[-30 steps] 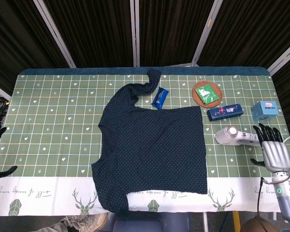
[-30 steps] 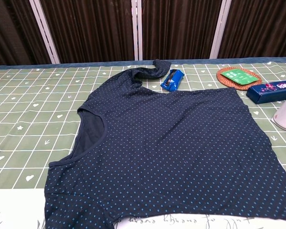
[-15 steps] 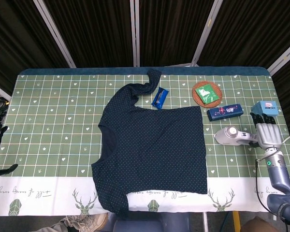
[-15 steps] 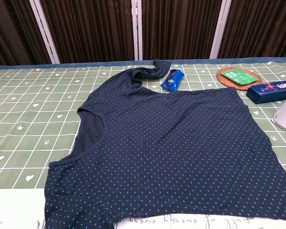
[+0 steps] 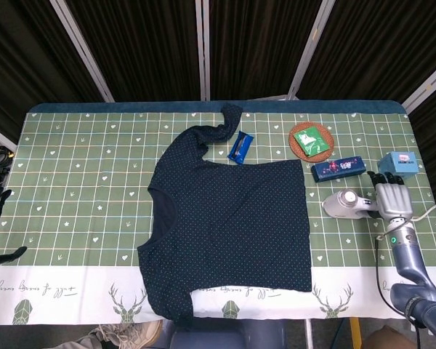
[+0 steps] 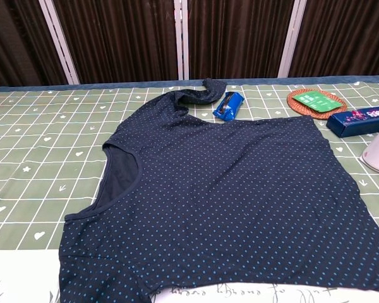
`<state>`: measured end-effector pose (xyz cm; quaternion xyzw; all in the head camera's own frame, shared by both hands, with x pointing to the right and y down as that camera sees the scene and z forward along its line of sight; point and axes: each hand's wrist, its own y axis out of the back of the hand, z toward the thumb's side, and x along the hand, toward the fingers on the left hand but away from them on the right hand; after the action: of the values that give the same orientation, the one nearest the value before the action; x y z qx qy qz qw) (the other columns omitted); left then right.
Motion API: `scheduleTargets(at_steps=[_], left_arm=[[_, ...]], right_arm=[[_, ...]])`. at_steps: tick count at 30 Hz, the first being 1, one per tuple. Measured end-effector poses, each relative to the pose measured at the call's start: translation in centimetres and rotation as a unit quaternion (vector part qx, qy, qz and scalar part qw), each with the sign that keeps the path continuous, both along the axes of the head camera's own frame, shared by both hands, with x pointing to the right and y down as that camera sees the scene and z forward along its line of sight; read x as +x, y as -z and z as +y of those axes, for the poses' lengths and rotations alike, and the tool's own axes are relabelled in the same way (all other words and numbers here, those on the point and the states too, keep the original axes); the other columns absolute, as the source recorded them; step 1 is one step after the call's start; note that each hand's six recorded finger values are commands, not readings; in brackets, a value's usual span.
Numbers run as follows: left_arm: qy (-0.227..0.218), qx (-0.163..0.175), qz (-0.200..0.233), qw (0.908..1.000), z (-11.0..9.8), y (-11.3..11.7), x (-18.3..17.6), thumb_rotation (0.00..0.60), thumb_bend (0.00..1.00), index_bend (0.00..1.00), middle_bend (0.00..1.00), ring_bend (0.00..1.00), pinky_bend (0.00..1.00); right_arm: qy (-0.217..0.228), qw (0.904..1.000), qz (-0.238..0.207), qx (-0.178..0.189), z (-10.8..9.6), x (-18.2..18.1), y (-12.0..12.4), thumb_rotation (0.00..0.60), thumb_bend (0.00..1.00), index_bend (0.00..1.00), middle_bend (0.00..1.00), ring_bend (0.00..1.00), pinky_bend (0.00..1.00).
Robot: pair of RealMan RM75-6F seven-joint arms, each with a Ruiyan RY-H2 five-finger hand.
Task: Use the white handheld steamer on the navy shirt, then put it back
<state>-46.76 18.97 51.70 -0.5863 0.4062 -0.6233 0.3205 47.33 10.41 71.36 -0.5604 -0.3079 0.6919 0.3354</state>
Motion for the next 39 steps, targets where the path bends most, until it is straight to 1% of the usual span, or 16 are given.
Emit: scheduleTargets(at_steps=[2, 4, 6, 8, 9, 12, 17, 20, 25, 29, 30, 33, 35, 39], left_arm=[[0.0, -0.001, 0.0, 1.0, 0.0, -0.1, 0.0, 0.6, 0.0, 0.0, 0.0, 0.0, 0.0], [0.0, -0.001, 0.0, 1.0, 0.0, -0.1, 0.0, 0.6, 0.0, 0.0, 0.0, 0.0, 0.0], [-0.002, -0.002, -0.001, 1.0, 0.0, -0.2, 0.1, 0.6, 0.0, 0.0, 0.0, 0.0, 0.0], [-0.002, -0.002, -0.001, 1.0, 0.0, -0.2, 0.1, 0.6, 0.0, 0.0, 0.0, 0.0, 0.0], [-0.002, -0.003, -0.001, 1.0, 0.0, -0.2, 0.1, 0.6, 0.0, 0.0, 0.0, 0.0, 0.0], [-0.001, -0.002, -0.002, 1.0, 0.0, -0.3, 0.0, 0.6, 0.0, 0.0, 0.0, 0.0, 0.0], [0.0, -0.003, -0.002, 1.0, -0.1, -0.3, 0.0, 0.6, 0.0, 0.0, 0.0, 0.0, 0.0], [0.0, -0.004, -0.001, 1.0, -0.1, -0.4, 0.0, 0.6, 0.0, 0.0, 0.0, 0.0, 0.0], [0.0, -0.004, 0.0, 1.0, -0.1, -0.4, 0.0, 0.6, 0.0, 0.0, 0.0, 0.0, 0.0], [0.001, -0.003, 0.002, 1.0, -0.1, -0.3, 0.0, 0.6, 0.0, 0.0, 0.0, 0.0, 0.0], [0.002, -0.003, 0.002, 1.0, -0.2, -0.3, 0.0, 0.6, 0.0, 0.0, 0.0, 0.0, 0.0], [0.004, -0.003, 0.004, 1.0, -0.2, -0.3, -0.1, 0.6, 0.0, 0.0, 0.0, 0.0, 0.0], [0.005, -0.004, 0.005, 1.0, -0.2, -0.3, -0.2, 0.6, 0.0, 0.0, 0.0, 0.0, 0.0], [0.009, -0.005, 0.006, 0.9999, -0.3, -0.4, -0.4, 0.6, 0.0, 0.0, 0.0, 0.0, 0.0]], right_arm=[[-0.003, 1.0, -0.005, 0.0, -0.1, -0.1, -0.1, 0.6, 0.49, 0.23, 0.36, 0.21, 0.25], [-0.004, 0.9999, -0.01, -0.001, -0.1, -0.3, -0.3, 0.6, 0.54, 0.32, 0.44, 0.29, 0.34], [-0.003, 0.9999, -0.016, -0.004, -0.1, -0.5, -0.4, 0.6, 0.59, 0.44, 0.54, 0.38, 0.48], [-0.002, 0.9998, -0.02, -0.007, -0.1, -0.6, -0.6, 0.6, 0.64, 0.55, 0.61, 0.45, 0.59], [0.0, 0.9997, -0.022, -0.008, -0.1, -0.6, -0.7, 0.6, 0.67, 0.6, 0.63, 0.48, 0.64], [0.001, 0.9995, -0.03, -0.008, -0.2, -0.7, -0.8, 0.6, 0.73, 0.71, 0.65, 0.53, 0.76], [-0.002, 0.9987, -0.051, 0.0, -0.3, -0.8, -0.8, 0.6, 0.79, 0.74, 0.65, 0.57, 0.85], [-0.001, 0.9975, -0.071, 0.009, -0.4, -1.0, -0.6, 0.6, 0.81, 0.75, 0.65, 0.58, 0.86], [-0.002, 0.9916, -0.121, 0.046, -0.9, -1.3, 0.5, 0.6, 0.84, 0.75, 0.65, 0.59, 0.87], [0.003, 0.981, -0.175, 0.085, -1.7, -2.1, 1.9, 0.6, 0.85, 0.75, 0.65, 0.59, 0.88], [0.009, 0.9765, -0.193, 0.096, -2.0, -2.6, 2.4, 0.6, 0.85, 0.75, 0.65, 0.59, 0.88], [0.034, 0.9663, -0.227, 0.116, -2.8, -4.3, 3.5, 0.6, 0.85, 0.75, 0.65, 0.6, 0.88], [0.049, 0.9614, -0.243, 0.121, -3.2, -5.5, 3.8, 0.6, 0.86, 0.75, 0.65, 0.6, 0.88], [0.083, 0.95, -0.277, 0.119, -3.8, -9.0, 4.2, 0.6, 0.86, 0.75, 0.65, 0.6, 0.88]])
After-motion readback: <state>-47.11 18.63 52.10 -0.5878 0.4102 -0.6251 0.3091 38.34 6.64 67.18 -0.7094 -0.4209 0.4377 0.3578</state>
